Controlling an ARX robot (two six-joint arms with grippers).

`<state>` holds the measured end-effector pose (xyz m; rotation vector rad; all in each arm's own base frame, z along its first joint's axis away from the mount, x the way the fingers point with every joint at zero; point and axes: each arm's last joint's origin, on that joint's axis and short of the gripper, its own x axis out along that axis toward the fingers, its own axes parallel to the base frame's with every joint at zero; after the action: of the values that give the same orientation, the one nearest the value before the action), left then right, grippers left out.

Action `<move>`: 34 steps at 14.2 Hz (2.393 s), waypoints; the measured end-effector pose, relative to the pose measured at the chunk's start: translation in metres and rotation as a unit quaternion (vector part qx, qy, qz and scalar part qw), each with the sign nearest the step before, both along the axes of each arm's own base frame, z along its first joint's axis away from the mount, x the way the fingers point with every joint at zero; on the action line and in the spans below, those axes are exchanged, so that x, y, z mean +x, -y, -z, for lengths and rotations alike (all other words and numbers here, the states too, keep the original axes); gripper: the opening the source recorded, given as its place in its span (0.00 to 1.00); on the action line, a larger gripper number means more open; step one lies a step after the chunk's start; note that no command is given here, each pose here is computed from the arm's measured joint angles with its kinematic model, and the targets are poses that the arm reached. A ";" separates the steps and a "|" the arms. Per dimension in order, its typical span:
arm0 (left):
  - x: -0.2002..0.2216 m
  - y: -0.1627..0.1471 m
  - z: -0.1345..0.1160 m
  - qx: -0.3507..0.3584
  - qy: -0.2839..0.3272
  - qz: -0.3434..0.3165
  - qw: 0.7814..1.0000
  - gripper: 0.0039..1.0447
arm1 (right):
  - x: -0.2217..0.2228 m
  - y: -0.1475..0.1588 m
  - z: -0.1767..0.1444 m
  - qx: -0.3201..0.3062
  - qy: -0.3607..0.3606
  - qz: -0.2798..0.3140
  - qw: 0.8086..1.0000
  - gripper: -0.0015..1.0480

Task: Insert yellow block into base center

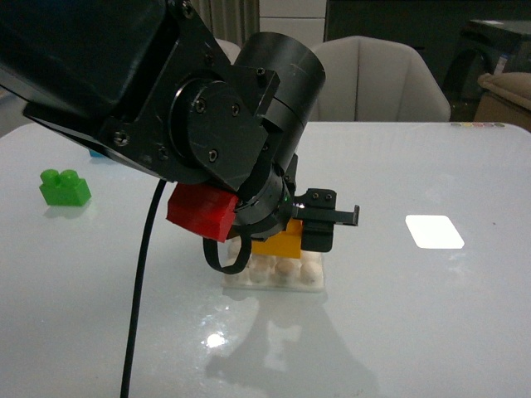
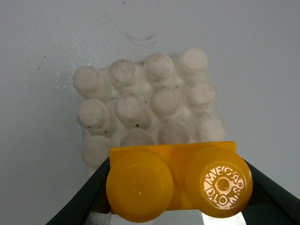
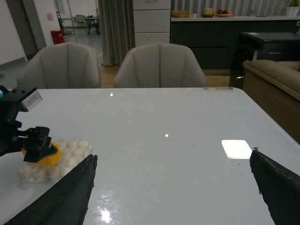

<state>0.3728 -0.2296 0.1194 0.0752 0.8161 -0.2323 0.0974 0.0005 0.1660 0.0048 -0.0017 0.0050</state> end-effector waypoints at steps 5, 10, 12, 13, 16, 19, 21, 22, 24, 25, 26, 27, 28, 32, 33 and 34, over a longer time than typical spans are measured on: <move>0.024 0.003 0.020 0.011 -0.016 -0.031 0.999 0.62 | 0.000 0.000 0.000 0.000 0.000 0.000 1.000 0.94; 0.024 0.003 0.020 0.012 -0.016 -0.031 0.999 0.62 | 0.000 0.000 0.000 0.000 0.000 0.000 1.000 0.94; 0.023 0.005 0.021 0.011 -0.017 -0.029 0.999 0.62 | 0.000 0.000 0.000 0.000 0.000 0.000 1.000 0.94; 0.022 0.006 0.021 0.011 -0.016 -0.028 0.999 0.62 | 0.000 0.000 0.000 0.000 0.000 0.000 1.000 0.94; 0.021 0.008 0.021 0.012 -0.015 -0.026 0.999 0.62 | 0.000 0.000 0.000 0.000 0.000 0.000 1.000 0.94; 0.018 0.010 0.024 0.017 -0.016 -0.024 0.999 0.62 | 0.000 0.000 0.000 0.000 0.000 0.000 1.000 0.94; 0.018 0.011 0.022 0.009 -0.028 -0.027 0.999 0.62 | 0.000 0.000 0.000 0.000 0.000 0.000 1.000 0.94; 0.017 0.012 0.022 0.009 -0.029 -0.027 0.999 0.62 | 0.000 0.000 0.000 0.000 0.000 0.000 1.000 0.94; 0.016 0.012 0.023 0.005 -0.023 -0.028 0.999 0.62 | 0.000 0.000 0.000 0.000 0.000 0.000 1.000 0.94; 0.015 0.012 0.022 0.004 -0.023 -0.027 0.999 0.62 | 0.000 0.000 0.000 0.000 0.000 0.000 1.000 0.94; 0.014 0.012 0.021 0.000 -0.027 -0.025 0.999 0.62 | 0.000 0.000 0.000 0.000 0.000 0.000 1.000 0.94; 0.013 0.012 0.022 -0.002 -0.032 -0.025 0.999 0.62 | 0.000 0.000 0.000 0.000 0.000 0.000 1.000 0.94; 0.013 0.012 0.022 -0.006 -0.038 -0.028 0.999 0.62 | 0.000 0.000 0.000 0.000 0.000 0.000 1.000 0.94; 0.010 0.014 0.027 -0.003 -0.051 -0.022 0.998 0.62 | 0.000 0.000 0.000 0.000 0.000 0.000 1.000 0.94; 0.010 0.015 0.027 -0.001 -0.049 -0.022 0.999 0.62 | 0.000 0.000 0.000 0.000 0.000 0.000 1.000 0.94; 0.009 0.016 0.027 0.000 -0.047 -0.022 0.999 0.62 | 0.000 0.000 0.000 0.000 0.000 0.000 1.000 0.94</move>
<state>0.3822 -0.2454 0.0925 0.0473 0.9112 -0.1953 0.0974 0.0005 0.1660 0.0048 -0.0013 0.0050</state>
